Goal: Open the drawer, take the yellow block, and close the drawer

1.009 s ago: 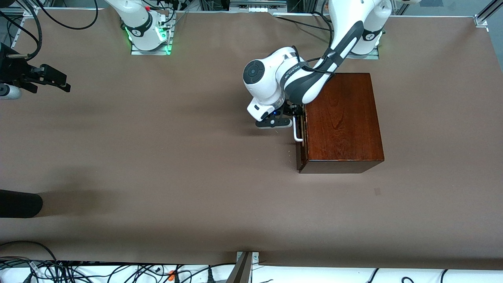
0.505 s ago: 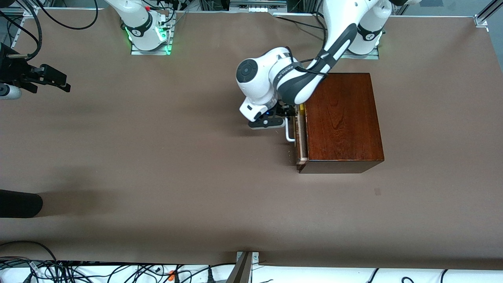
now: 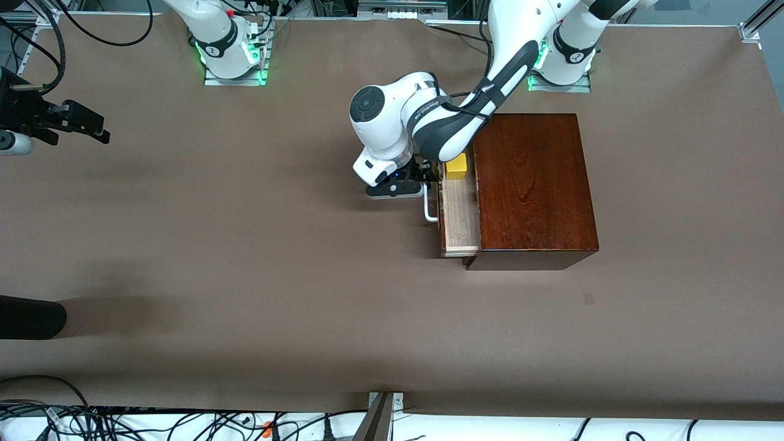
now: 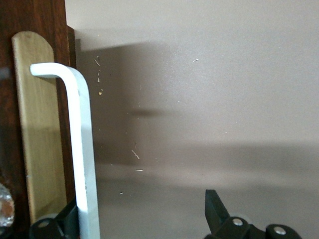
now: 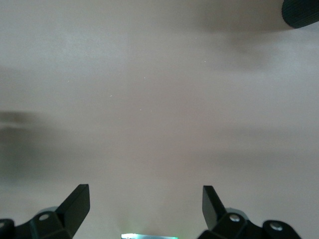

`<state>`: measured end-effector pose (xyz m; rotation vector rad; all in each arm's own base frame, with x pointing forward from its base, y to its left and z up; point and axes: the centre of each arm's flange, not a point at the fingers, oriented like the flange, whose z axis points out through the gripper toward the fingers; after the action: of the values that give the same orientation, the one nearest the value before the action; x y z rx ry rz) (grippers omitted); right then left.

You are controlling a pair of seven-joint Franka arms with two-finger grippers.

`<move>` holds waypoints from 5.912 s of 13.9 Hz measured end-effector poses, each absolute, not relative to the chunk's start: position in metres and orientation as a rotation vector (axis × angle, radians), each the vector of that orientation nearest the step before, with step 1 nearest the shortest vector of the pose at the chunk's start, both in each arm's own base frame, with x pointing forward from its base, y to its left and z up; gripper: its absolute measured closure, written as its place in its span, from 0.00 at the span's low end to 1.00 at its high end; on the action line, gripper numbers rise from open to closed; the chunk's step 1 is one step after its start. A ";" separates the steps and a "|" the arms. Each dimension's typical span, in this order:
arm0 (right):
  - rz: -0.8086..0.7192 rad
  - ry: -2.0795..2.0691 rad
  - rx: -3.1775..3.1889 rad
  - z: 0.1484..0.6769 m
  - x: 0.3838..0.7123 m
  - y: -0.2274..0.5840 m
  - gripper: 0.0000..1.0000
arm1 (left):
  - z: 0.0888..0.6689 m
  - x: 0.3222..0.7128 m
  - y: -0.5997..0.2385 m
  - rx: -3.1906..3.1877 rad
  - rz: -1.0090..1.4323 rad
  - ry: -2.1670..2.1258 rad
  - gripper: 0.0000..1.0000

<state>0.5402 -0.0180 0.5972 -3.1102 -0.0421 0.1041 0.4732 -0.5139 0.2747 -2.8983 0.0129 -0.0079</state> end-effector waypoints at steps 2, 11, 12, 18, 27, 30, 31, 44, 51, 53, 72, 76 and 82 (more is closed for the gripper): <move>0.104 -0.042 -3.110 0.597 0.540 -0.018 0.00 | 0.275 0.474 -0.515 -2.898 -0.006 0.010 0.00; 0.106 -0.018 -3.109 0.597 0.540 -0.027 0.00 | 0.273 0.476 -0.524 -2.887 0.008 -0.009 0.00; 0.113 -0.018 -3.109 0.597 0.539 -0.026 0.00 | 0.275 0.475 -0.530 -2.908 -0.008 0.001 0.00; 0.197 -0.021 -3.102 0.591 0.534 -0.025 0.00 | 0.285 0.471 -0.557 -2.974 -0.057 0.028 0.00; 0.306 -0.020 -3.092 0.558 0.547 -0.025 0.00 | 0.295 0.465 -0.572 -3.002 -0.087 0.050 0.00; 0.317 -0.019 -3.090 0.554 0.549 -0.025 0.00 | 0.327 0.478 -0.572 -3.055 -0.118 0.001 0.00; 0.317 -0.019 -3.090 0.554 0.549 -0.025 0.00 | 0.345 0.485 -0.565 -3.069 -0.105 -0.025 0.00; 0.338 0.360 -3.113 0.550 0.550 0.033 0.00 | 0.565 0.578 -0.206 -3.193 0.135 -0.052 0.00; 0.413 0.892 -2.980 0.506 0.566 0.195 0.00 | 0.599 0.582 -0.066 -3.201 0.127 0.053 0.00; 0.436 1.070 -2.869 0.496 0.573 0.240 0.00 | 0.606 0.577 -0.040 -3.188 0.119 0.096 0.00; 0.177 1.907 -2.263 0.369 0.443 0.570 0.00 | 0.613 0.562 -0.033 -3.181 0.101 0.152 0.00; 0.132 1.924 -2.226 0.366 0.446 0.585 0.00 | 0.612 0.562 -0.033 -3.181 0.103 0.153 0.00; 0.101 1.956 -2.259 0.330 0.434 0.600 0.00 | 0.611 0.562 -0.033 -3.181 0.108 0.154 0.00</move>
<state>0.4338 0.5995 0.3296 -2.2589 1.9560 0.1011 0.5623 -0.0332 0.6110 -3.1806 0.1538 0.1080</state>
